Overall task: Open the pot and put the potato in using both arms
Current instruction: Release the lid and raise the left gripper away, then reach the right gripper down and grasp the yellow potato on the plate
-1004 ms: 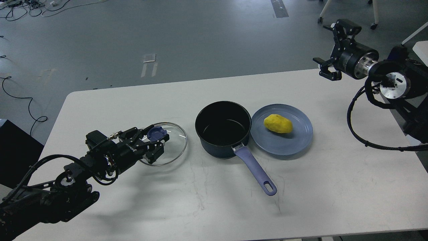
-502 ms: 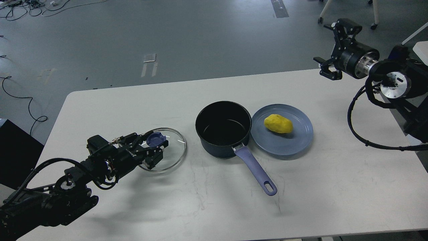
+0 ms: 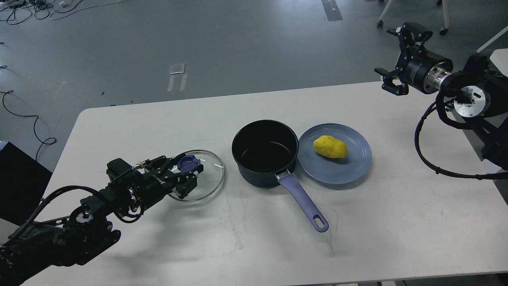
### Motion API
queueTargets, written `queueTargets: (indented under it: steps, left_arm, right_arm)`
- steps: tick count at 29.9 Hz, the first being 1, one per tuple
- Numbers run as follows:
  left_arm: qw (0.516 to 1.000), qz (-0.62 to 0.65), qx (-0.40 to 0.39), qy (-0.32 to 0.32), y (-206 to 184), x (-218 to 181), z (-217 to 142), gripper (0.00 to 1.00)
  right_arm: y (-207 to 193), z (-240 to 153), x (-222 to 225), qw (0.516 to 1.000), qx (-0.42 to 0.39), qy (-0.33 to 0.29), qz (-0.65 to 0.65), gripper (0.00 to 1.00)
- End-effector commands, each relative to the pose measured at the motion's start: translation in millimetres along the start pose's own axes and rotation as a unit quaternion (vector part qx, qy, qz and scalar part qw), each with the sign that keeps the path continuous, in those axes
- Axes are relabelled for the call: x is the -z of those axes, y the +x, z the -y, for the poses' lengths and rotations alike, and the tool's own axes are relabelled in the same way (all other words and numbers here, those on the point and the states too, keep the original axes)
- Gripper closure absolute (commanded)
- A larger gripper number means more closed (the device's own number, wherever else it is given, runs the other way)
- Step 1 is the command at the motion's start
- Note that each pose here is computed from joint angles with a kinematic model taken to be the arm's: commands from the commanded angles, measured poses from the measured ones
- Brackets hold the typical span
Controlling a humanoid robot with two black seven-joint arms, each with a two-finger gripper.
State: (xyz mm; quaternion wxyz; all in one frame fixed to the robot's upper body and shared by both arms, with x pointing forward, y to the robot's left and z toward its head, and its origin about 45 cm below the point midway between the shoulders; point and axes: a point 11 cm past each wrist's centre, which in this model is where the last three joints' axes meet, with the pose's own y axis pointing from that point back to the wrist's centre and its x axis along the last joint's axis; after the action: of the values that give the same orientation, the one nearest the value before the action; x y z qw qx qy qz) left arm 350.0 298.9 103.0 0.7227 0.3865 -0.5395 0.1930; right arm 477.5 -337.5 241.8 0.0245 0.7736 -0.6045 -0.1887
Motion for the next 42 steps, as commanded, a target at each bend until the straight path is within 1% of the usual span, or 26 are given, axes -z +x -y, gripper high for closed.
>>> queueTargets:
  steps: [1, 7, 16, 19, 22, 24, 25, 26, 28, 29, 30, 31, 32, 33, 34, 35, 36, 38, 39, 40, 42]
  left_arm:
    - [1.000, -0.012, -0.007, 0.005, 2.3, 0.7, -0.4, 0.02]
    - [0.999, -0.036, -0.020, 0.024, 5.9, 7.5, -4.2, 0.02]
    - [0.999, -0.040, -0.018, 0.026, 2.6, 7.6, -6.1, 0.02]
    - [0.998, -0.040, -0.032, 0.028, 15.9, 11.8, -8.3, 0.02]
    - [0.996, -0.047, -0.068, 0.024, 52.0, 15.4, -10.0, 0.02]
    - [0.988, -0.074, -0.135, 0.020, 110.7, 17.3, -3.8, 0.02]
    - [0.984, -0.089, -0.154, 0.022, 127.6, 19.0, -2.4, 0.02]
    - [0.974, -0.145, -0.175, 0.025, 158.7, 23.5, 1.7, 0.02]
    - [0.955, -0.225, -0.192, 0.022, 186.4, 28.2, 5.2, 0.02]
    - [0.927, -0.311, -0.209, 0.008, 211.1, 31.7, 7.2, 0.02]
    - [0.889, -0.400, -0.222, -0.021, 234.1, 32.0, 7.7, 0.02]
    - [0.870, -0.437, -0.225, -0.039, 244.1, 31.0, 7.8, 0.02]
    - [0.835, -0.495, -0.228, -0.072, 258.2, 29.8, 6.7, 0.02]
    - [0.802, -0.547, -0.226, -0.084, 266.6, 32.5, 5.7, 0.02]
    - [0.802, -0.547, -0.226, -0.084, 266.7, 32.5, 5.7, 0.02]
    - [0.779, -0.586, -0.207, -0.083, 270.0, 30.4, 11.2, 0.02]
    - [0.770, -0.601, -0.196, -0.081, 269.8, 28.2, 15.1, 0.02]
    - [0.739, -0.651, -0.160, -0.071, 262.4, 17.8, 33.4, 0.02]
    - [0.732, -0.659, -0.158, -0.068, 260.3, 18.5, 35.4, 0.02]
    - [0.725, -0.667, -0.155, -0.066, 258.3, 18.3, 39.2, 0.02]
    - [0.723, -0.671, -0.151, -0.064, 252.2, 17.5, 41.8, 0.02]
  right_arm:
    - [-2.8, 1.4, -0.3, 1.000, 0.003, 0.001, 0.002, 0.00]
    - [-5.8, 3.0, 0.5, 1.000, 0.006, 0.001, 0.002, 0.00]
    - [-7.0, 3.7, 3.6, 1.000, 0.007, 0.004, 0.001, 0.00]
    - [-7.2, 3.7, 5.5, 1.000, 0.008, 0.005, 0.000, 0.00]
    - [-6.6, 3.1, 11.0, 1.000, 0.007, 0.009, -0.005, 0.00]
    - [-10.9, 4.2, 11.4, 1.000, 0.014, 0.005, -0.017, 0.00]
    - [-13.7, 5.2, 11.8, 1.000, 0.017, 0.004, -0.022, 0.00]
    - [-19.9, 6.7, 13.7, 0.999, 0.025, 0.002, -0.036, 0.00]
    - [-26.0, 8.2, 14.2, 0.998, 0.033, -0.001, -0.048, 0.00]
    - [-33.3, 9.3, 13.5, 0.997, 0.043, -0.004, -0.059, 0.00]
    - [-38.6, 8.8, 13.1, 0.996, 0.052, -0.009, -0.073, 0.00]
    - [-39.7, 7.6, 13.8, 0.995, 0.055, -0.011, -0.085, 0.00]
    - [-40.9, 4.9, 15.5, 0.991, 0.059, -0.017, -0.118, 0.00]
    - [-44.9, 3.0, 15.6, 0.984, 0.068, -0.024, -0.164, 0.00]
    - [-45.0, 2.9, 15.6, 0.984, 0.068, -0.024, -0.165, 0.00]
    - [-48.9, 0.6, 9.4, 0.971, 0.081, -0.035, -0.222, 0.00]
    - [-50.7, -0.6, 5.3, 0.964, 0.090, -0.040, -0.249, 0.00]
    - [-51.8, -5.5, -18.3, 0.920, 0.124, -0.061, -0.366, 0.00]
    - [-52.4, -6.3, -24.0, 0.907, 0.133, -0.064, -0.393, 0.00]
    - [-53.4, -8.1, -34.3, 0.879, 0.151, -0.069, -0.448, 0.00]
    - [-55.2, -9.9, -42.7, 0.847, 0.172, -0.070, -0.498, 0.00]
